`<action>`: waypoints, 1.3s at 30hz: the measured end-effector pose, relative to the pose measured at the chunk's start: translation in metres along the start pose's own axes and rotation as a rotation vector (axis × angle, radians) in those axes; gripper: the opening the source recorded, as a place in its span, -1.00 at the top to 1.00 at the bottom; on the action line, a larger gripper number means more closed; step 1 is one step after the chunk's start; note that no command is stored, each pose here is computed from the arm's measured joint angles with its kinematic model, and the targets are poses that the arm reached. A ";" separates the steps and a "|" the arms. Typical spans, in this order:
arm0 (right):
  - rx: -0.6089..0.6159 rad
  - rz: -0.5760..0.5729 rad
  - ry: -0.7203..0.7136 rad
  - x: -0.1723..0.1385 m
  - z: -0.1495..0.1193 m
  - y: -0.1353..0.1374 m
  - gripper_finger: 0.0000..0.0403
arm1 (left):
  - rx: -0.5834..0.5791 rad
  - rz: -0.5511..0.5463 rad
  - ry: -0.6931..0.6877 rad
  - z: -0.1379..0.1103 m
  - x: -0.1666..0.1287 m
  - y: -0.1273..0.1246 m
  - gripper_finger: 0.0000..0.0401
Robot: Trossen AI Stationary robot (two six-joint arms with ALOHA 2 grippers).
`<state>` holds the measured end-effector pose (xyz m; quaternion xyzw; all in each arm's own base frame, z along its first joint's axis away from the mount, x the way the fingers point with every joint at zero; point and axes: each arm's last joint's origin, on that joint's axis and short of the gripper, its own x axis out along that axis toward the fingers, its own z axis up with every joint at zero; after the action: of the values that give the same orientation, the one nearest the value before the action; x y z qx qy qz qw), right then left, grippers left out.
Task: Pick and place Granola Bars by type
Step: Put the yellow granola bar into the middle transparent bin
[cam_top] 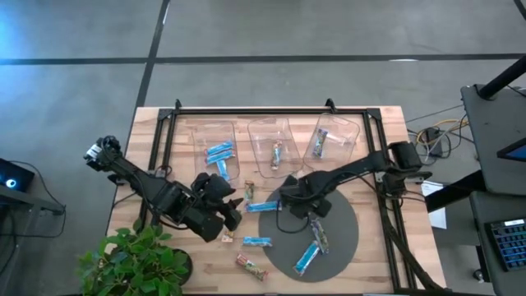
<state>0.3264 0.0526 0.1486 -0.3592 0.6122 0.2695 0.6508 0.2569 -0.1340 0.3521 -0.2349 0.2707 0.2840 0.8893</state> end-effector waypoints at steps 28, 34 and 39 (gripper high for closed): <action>0.750 -0.222 -0.581 -0.178 -0.038 -0.038 0.73 | -0.001 0.023 -0.059 -0.001 0.003 0.001 0.20; 1.443 -0.139 -0.858 -0.184 -0.102 -0.104 0.69 | -0.014 0.021 -0.103 0.001 0.003 -0.001 0.20; 1.706 -0.046 -0.841 -0.161 -0.137 -0.129 0.43 | -0.026 0.008 -0.100 0.002 0.003 -0.002 0.20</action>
<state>0.3287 -0.1190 0.3266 0.3514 0.3109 -0.1743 0.8657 0.2612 -0.1337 0.3521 -0.2310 0.2231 0.3026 0.8974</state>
